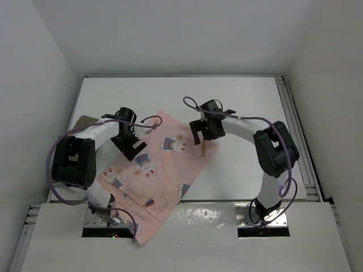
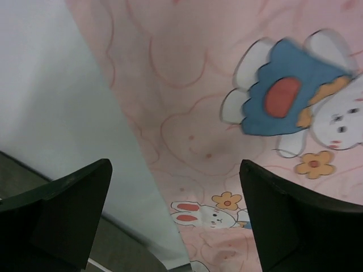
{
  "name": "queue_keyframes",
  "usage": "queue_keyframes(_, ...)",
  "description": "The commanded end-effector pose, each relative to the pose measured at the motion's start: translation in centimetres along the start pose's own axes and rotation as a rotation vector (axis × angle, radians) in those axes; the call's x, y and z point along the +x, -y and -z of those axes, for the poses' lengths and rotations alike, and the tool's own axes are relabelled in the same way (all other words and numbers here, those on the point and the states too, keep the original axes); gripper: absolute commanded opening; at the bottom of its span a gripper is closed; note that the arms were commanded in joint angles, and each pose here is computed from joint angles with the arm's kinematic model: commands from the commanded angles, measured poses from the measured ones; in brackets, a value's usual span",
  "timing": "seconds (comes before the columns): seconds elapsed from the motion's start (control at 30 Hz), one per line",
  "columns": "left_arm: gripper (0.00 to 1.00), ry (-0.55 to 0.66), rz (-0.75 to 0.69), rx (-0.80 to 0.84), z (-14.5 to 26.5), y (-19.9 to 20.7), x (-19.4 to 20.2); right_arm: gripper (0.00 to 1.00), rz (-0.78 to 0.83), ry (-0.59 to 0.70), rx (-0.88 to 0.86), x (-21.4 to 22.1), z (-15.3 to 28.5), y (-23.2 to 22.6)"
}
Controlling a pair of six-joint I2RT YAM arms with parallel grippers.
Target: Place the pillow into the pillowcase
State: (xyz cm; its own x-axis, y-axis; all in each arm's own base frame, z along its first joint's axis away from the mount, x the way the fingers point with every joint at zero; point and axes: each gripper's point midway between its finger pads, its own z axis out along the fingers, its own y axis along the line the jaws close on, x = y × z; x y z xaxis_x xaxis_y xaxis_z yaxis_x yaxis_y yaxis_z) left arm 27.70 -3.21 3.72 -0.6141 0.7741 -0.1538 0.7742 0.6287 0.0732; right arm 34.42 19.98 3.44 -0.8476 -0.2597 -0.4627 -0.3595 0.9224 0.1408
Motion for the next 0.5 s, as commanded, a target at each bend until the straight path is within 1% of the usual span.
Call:
queue_keyframes(0.0,0.95,0.002,0.040,-0.113,-0.6,-2.0,0.7,0.99,-0.007,-0.036,0.164,0.5,-2.2,2.1)
queue_keyframes(0.07,0.95,0.003,0.052,-0.148,-1.0,-2.4,0.9,0.94,-0.013,-0.046,0.175,1.6,-3.5,1.8)
queue_keyframes(0.13,0.95,0.023,0.079,-0.178,-1.0,-3.0,0.6,0.84,-0.009,-0.056,0.183,2.4,-3.9,1.4)
queue_keyframes(0.17,0.95,0.033,0.091,-0.189,-0.9,-3.4,0.4,0.64,-0.016,-0.072,0.194,3.2,-4.3,1.6)
queue_keyframes(0.2,0.95,0.051,0.111,-0.205,-0.5,-3.9,0.0,0.50,-0.028,-0.077,0.194,3.6,-4.4,1.6)
queue_keyframes(0.23,0.95,0.063,0.123,-0.216,-0.2,-4.3,-0.4,0.32,-0.068,-0.088,0.200,4.0,-4.5,2.1)
queue_keyframes(0.27,0.95,0.074,0.148,-0.232,0.2,-5.0,-0.5,0.00,-0.106,-0.097,0.207,4.5,-4.5,2.6)
queue_keyframes(0.3,0.96,0.086,0.172,-0.240,0.5,-5.4,-0.7,0.00,-0.153,-0.094,0.217,4.6,-4.3,3.3)
queue_keyframes(0.33,0.96,0.119,0.191,-0.267,1.5,-6.6,-1.5,0.00,-0.256,-0.084,0.237,4.6,-4.0,5.1)
queue_keyframes(0.37,0.96,0.134,0.224,-0.287,2.2,-7.5,-1.5,0.00,-0.322,-0.077,0.247,5.0,-3.7,6.5)
queue_keyframes(0.4,0.96,0.155,0.249,-0.301,2.8,-8.2,-1.9,0.00,-0.382,-0.037,0.243,4.2,-2.7,7.5)
queue_keyframes(0.43,0.96,0.193,0.268,-0.329,4.2,-9.4,-2.8,0.00,-0.488,-0.010,0.273,4.0,-1.9,10.6)
queue_keyframes(0.47,0.97,0.214,0.293,-0.346,5.1,-10.3,-3.0,0.00,-0.534,0.011,0.286,3.8,-1.3,12.2)
